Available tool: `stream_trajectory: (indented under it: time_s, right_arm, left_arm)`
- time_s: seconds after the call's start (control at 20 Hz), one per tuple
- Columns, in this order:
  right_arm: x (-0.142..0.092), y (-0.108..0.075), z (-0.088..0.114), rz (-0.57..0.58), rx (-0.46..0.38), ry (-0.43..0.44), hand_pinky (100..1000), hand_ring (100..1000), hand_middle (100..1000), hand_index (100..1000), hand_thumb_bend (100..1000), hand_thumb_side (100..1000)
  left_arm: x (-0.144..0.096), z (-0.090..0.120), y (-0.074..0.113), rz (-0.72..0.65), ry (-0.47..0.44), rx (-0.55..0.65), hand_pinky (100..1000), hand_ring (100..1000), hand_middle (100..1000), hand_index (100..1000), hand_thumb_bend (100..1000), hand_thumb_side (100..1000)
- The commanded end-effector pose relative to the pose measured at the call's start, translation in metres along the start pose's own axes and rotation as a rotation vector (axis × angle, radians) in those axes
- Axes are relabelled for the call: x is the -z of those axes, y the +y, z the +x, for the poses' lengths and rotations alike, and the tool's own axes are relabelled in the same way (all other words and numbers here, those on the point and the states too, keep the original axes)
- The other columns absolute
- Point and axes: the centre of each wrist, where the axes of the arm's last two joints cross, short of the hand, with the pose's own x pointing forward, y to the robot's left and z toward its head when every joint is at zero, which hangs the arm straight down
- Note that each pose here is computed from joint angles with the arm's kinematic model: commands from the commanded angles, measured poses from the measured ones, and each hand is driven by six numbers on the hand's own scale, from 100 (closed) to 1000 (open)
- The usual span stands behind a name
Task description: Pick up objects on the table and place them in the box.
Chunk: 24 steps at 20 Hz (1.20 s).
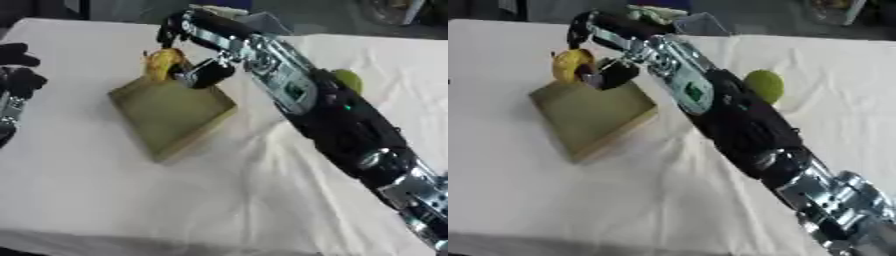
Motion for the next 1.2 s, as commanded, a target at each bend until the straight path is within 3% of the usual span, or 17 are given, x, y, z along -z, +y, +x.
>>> stream_trajectory:
  time_s: [0.05, 0.1, 0.35, 0.65, 0.7, 0.8, 0.95, 1.0, 1.2]
  right_arm:
    - [0.014, 0.007, 0.000, 0.001, -0.003, 0.029, 796, 806, 766, 549, 100, 142]
    - [0.016, 0.016, -0.003, 0.010, 0.007, 0.053, 798, 809, 770, 591, 100, 158]
    - [0.017, 0.051, -0.024, 0.031, 0.039, 0.228, 799, 809, 769, 617, 100, 191]
    - [0.011, 0.079, -0.050, 0.031, 0.001, 0.412, 804, 811, 772, 658, 130, 211]
    - [0.009, 0.082, -0.054, 0.028, -0.012, 0.425, 812, 821, 785, 755, 219, 285]
    - [0.007, 0.086, -0.060, 0.019, -0.045, 0.436, 829, 840, 807, 856, 342, 375]
    - [0.006, 0.079, -0.063, 0.043, -0.098, 0.406, 852, 868, 845, 956, 478, 447]
    - [0.006, 0.074, -0.063, 0.048, -0.118, 0.391, 852, 868, 845, 956, 478, 447]
    - [0.003, 0.028, -0.063, 0.014, -0.228, 0.327, 860, 885, 871, 979, 541, 482]
  left_arm:
    - [0.006, 0.011, 0.000, -0.010, -0.050, -0.007, 663, 604, 646, 811, 448, 684]
    - [0.008, 0.012, 0.000, -0.013, -0.055, -0.010, 663, 604, 646, 811, 448, 685]
    - [0.011, 0.015, -0.003, -0.027, -0.071, -0.021, 662, 603, 645, 811, 448, 685]
    - [0.011, 0.014, -0.003, -0.024, -0.067, -0.022, 662, 602, 644, 810, 449, 686]
    - [0.011, 0.014, -0.003, -0.023, -0.066, -0.022, 662, 602, 644, 811, 448, 686]
    - [0.011, 0.014, -0.002, -0.021, -0.063, -0.021, 662, 602, 644, 811, 449, 686]
    - [0.009, 0.012, -0.002, -0.017, -0.054, -0.017, 662, 602, 644, 811, 449, 686]
    - [0.008, 0.011, -0.001, -0.015, -0.051, -0.016, 662, 602, 644, 811, 449, 686]
    - [0.004, 0.007, 0.000, -0.008, -0.029, -0.008, 662, 601, 643, 811, 450, 686]
